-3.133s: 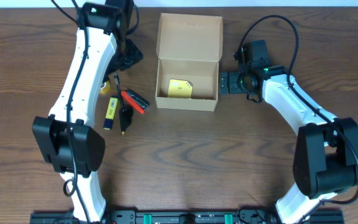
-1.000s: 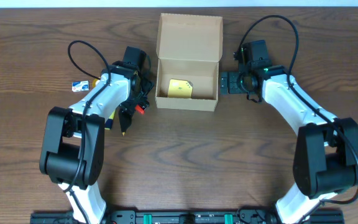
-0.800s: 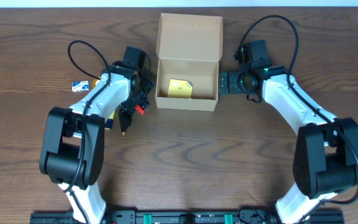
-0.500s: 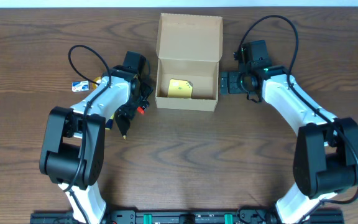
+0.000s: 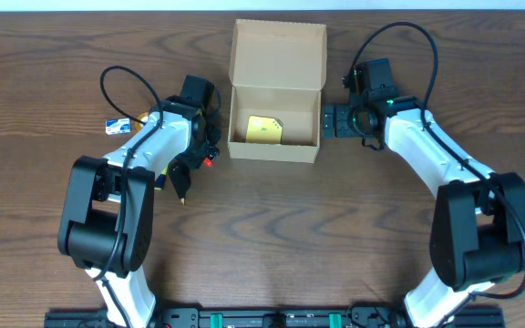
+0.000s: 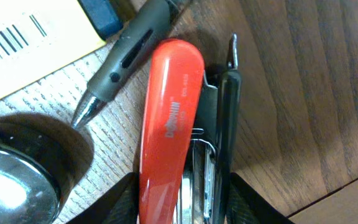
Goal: Pack container
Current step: 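Lower the left gripper onto the red stapler and grip it, then lift the red stapler with the left gripper and carry it over the box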
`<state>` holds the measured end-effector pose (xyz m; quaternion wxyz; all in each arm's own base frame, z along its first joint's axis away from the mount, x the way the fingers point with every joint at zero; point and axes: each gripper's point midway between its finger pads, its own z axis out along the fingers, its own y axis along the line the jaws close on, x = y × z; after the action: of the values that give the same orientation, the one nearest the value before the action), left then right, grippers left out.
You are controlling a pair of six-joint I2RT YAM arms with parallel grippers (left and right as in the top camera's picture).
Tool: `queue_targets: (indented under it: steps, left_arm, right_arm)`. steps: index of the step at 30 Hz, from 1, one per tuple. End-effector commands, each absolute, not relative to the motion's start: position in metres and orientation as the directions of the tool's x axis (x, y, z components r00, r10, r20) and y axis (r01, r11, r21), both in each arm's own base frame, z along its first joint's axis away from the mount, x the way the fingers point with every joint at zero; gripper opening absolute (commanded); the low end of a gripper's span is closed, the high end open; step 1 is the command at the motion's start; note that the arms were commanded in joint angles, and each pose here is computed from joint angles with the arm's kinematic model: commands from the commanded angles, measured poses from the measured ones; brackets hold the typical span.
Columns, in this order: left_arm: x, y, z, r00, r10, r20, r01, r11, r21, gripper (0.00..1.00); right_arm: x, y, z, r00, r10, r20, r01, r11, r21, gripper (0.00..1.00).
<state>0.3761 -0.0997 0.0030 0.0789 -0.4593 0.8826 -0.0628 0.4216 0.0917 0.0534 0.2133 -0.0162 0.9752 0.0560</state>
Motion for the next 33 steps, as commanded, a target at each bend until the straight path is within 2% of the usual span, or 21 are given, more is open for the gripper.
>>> queue_targets:
  steps: [1,8,11,12,20,26,33]
  left_arm:
    - [0.373,-0.095,-0.005,-0.560,-0.823,-0.094,-0.809,0.567,-0.155,0.40]
    - [0.373,-0.092,-0.004,-0.557,-0.825,-0.093,-0.811,0.564,-0.154,0.25]
    - [0.376,-0.088,-0.001,-0.544,-0.836,-0.075,-0.818,0.548,-0.172,0.07]
    - [0.378,-0.086,0.002,-0.541,-0.838,-0.076,-0.819,0.545,-0.178,0.06]
    - [0.398,-0.063,0.065,-0.496,-0.850,-0.179,-0.818,0.526,-0.234,0.06]
    - [0.427,-0.075,0.157,-0.470,-0.844,-0.257,-0.726,0.536,-0.430,0.06]
    - [0.454,-0.100,0.212,-0.454,-0.837,-0.306,-0.613,0.543,-0.574,0.06]
  right_arm:
    - [0.422,0.090,0.053,-0.910,0.008,-0.415,-0.042,0.993,0.110,0.99]
    - [0.422,0.090,0.053,-0.910,0.007,-0.415,-0.042,0.993,0.110,0.99]
    - [0.422,0.090,0.053,-0.910,0.007,-0.415,-0.042,0.993,0.110,0.99]
    - [0.422,0.090,0.053,-0.910,0.007,-0.415,-0.042,0.993,0.110,0.99]
    - [0.422,0.090,0.053,-0.910,0.008,-0.415,-0.042,0.993,0.110,0.99]
    - [0.422,0.090,0.053,-0.910,0.008,-0.415,-0.042,0.993,0.110,0.99]
    - [0.422,0.090,0.053,-0.910,0.007,-0.416,-0.042,0.993,0.110,0.99]
